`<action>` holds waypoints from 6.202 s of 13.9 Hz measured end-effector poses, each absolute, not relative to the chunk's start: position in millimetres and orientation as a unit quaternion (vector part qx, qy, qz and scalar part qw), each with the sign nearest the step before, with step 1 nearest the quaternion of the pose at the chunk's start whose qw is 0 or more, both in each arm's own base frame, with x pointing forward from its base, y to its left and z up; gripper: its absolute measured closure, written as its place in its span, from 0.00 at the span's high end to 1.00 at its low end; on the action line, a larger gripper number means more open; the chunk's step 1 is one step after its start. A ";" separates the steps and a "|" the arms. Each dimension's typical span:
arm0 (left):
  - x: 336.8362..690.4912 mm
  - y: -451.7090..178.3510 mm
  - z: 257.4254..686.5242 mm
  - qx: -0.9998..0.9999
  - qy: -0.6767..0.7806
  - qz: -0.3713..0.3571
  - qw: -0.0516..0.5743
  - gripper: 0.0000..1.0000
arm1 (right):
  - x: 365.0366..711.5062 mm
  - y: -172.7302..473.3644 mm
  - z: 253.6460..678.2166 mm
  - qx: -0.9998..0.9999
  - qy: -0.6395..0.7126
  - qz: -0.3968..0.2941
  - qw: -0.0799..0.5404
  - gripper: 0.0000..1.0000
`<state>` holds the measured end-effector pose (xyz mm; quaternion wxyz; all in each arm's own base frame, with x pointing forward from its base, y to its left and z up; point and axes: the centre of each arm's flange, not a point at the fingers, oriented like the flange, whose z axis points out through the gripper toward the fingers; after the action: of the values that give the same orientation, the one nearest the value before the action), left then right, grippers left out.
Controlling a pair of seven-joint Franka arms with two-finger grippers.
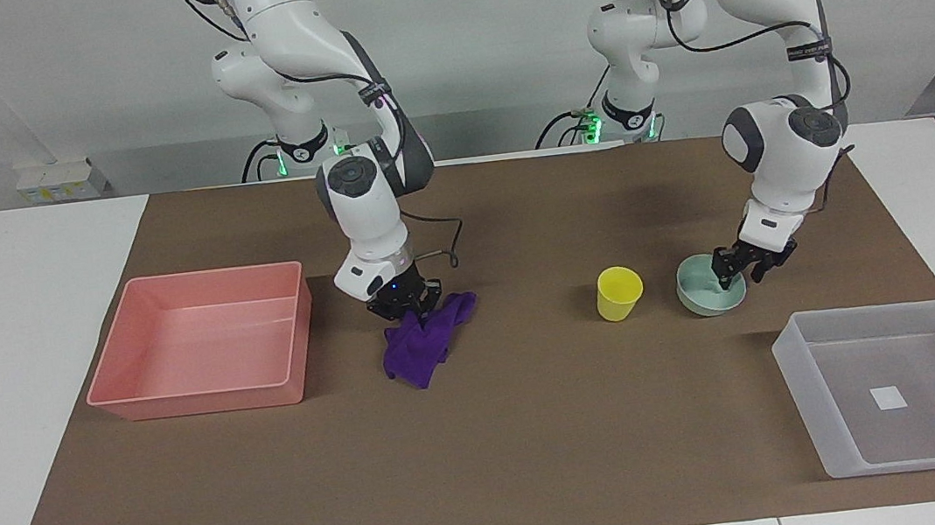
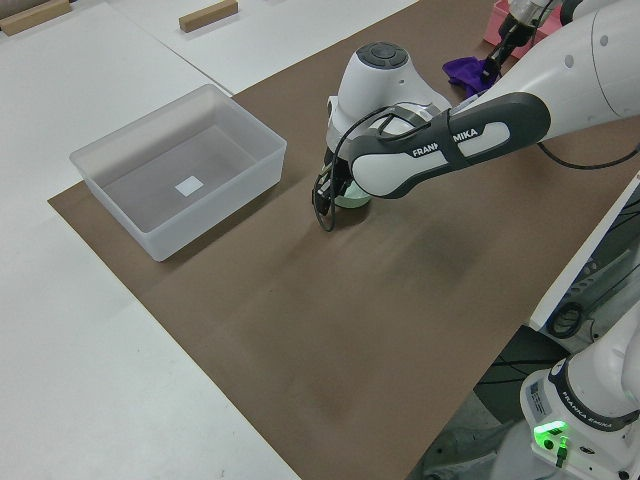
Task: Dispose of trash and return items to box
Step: 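Grasp the green bowl with the left gripper while the right gripper grasps the cloth, then place the bowl in the clear box while the right gripper drops the cloth, then reach the left gripper to the yellow cup and grasp its rim, then carry the yellow cup with the left gripper into the clear box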
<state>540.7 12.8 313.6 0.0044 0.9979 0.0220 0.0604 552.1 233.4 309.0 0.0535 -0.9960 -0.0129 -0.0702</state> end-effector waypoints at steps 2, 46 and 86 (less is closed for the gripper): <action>543.7 12.7 319.5 0.997 0.022 0.067 0.004 0.15 | 552.1 233.9 317.0 -0.996 0.010 -0.068 0.056 0.09; 719.4 122.2 429.0 0.969 0.170 0.177 0.002 0.90 | 557.1 -65.4 387.6 -0.996 0.063 -0.060 0.001 0.89; 606.8 -16.4 470.2 0.991 0.020 0.130 0.012 0.03 | 523.9 -22.1 650.5 -0.997 0.082 0.005 0.000 1.00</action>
<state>606.8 -16.4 470.2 0.0125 0.9912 0.0202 0.1301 523.9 -22.1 650.5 0.0002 -0.9966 0.0823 0.0051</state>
